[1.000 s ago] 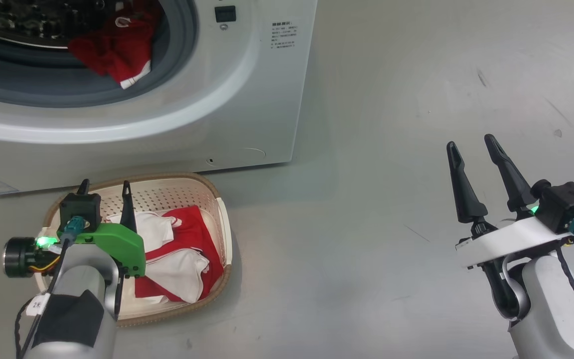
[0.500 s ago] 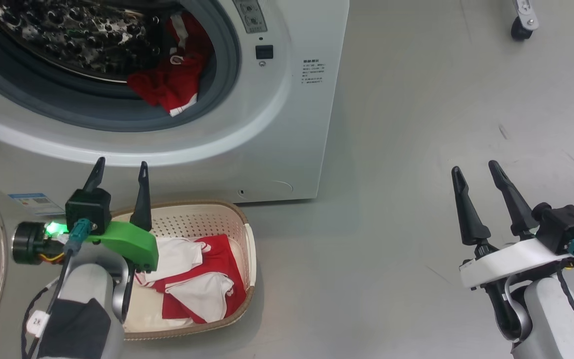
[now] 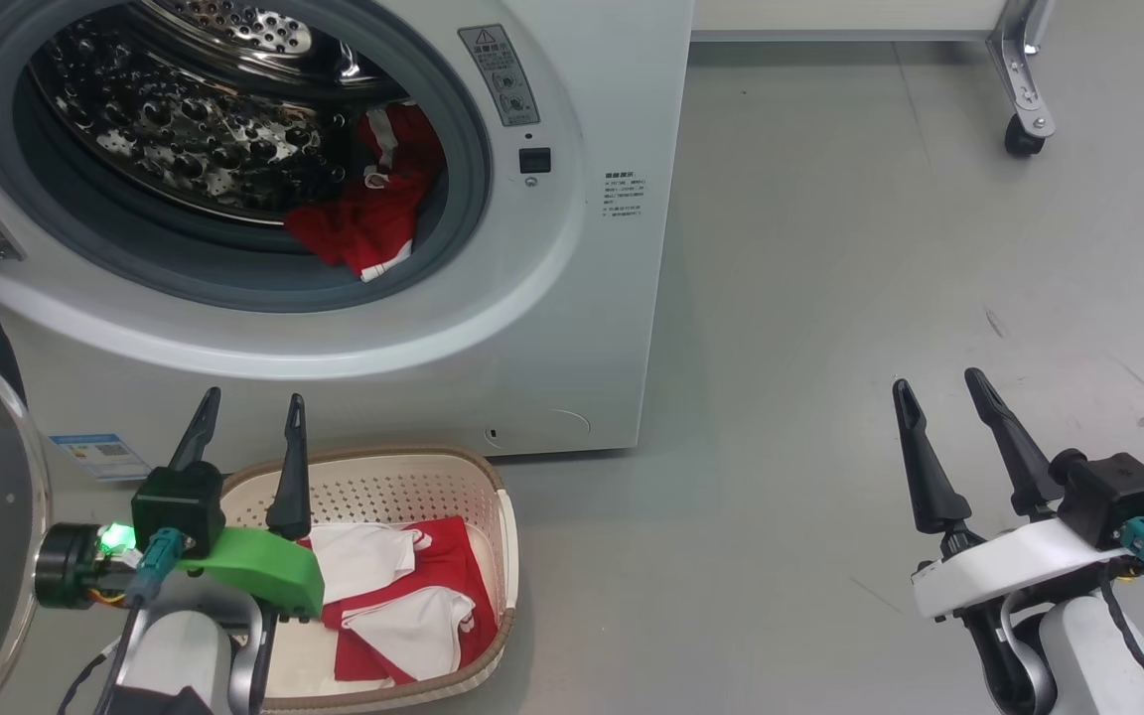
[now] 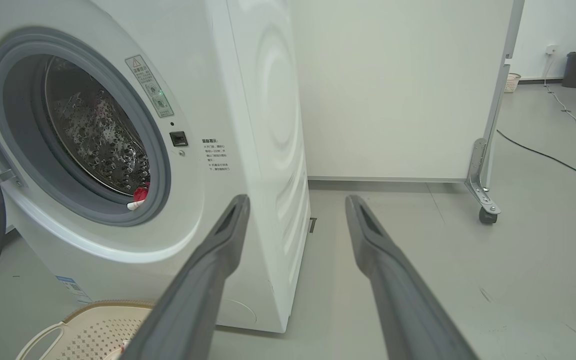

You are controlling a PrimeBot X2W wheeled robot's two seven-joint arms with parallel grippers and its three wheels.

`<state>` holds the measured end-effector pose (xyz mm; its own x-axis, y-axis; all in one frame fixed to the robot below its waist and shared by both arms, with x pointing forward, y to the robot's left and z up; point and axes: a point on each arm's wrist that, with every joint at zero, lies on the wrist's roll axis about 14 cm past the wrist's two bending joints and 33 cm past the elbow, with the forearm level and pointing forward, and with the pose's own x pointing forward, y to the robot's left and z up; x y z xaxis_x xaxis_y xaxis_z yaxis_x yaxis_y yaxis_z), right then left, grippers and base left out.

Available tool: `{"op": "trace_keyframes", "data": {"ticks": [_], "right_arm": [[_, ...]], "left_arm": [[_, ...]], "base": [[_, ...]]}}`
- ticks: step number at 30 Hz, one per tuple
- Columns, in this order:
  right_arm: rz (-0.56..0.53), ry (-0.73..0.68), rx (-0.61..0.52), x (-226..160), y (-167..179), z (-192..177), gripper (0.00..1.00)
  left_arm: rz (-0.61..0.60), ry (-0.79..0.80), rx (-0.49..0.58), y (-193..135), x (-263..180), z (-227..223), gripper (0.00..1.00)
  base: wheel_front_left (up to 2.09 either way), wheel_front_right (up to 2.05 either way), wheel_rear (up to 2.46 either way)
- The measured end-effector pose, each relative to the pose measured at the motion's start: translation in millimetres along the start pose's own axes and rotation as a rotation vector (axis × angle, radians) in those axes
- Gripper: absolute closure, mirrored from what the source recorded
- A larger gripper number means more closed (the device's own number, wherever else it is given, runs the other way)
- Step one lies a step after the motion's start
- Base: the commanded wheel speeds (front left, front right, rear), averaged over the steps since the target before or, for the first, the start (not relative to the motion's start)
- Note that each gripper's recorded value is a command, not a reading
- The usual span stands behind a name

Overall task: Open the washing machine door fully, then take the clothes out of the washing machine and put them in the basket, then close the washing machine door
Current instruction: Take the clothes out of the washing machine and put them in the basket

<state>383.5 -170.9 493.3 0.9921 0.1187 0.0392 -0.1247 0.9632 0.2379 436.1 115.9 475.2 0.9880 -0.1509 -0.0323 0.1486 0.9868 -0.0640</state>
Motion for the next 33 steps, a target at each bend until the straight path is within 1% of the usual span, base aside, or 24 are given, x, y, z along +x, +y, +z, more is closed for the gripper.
{"op": "trace_keyframes", "data": {"ticks": [6,17,33], "right_arm": [[-0.007,-0.011,0.004,-1.9,-0.9,3.3,0.00],[-0.009,-0.017,0.002,-3.0,-0.4,4.6,0.00],[-0.012,-0.006,0.010,-5.0,0.3,0.1,0.00]], "left_arm": [[0.010,-0.008,-0.044,0.5,-7.5,1.0,0.00],[0.004,-0.026,-0.085,-5.5,-14.1,5.2,0.00],[-0.005,-0.044,-0.091,-13.5,-17.5,10.0,0.00]], "base": [[0.00,0.00,0.00],[0.00,0.00,0.00],[0.00,0.00,0.00]]}}
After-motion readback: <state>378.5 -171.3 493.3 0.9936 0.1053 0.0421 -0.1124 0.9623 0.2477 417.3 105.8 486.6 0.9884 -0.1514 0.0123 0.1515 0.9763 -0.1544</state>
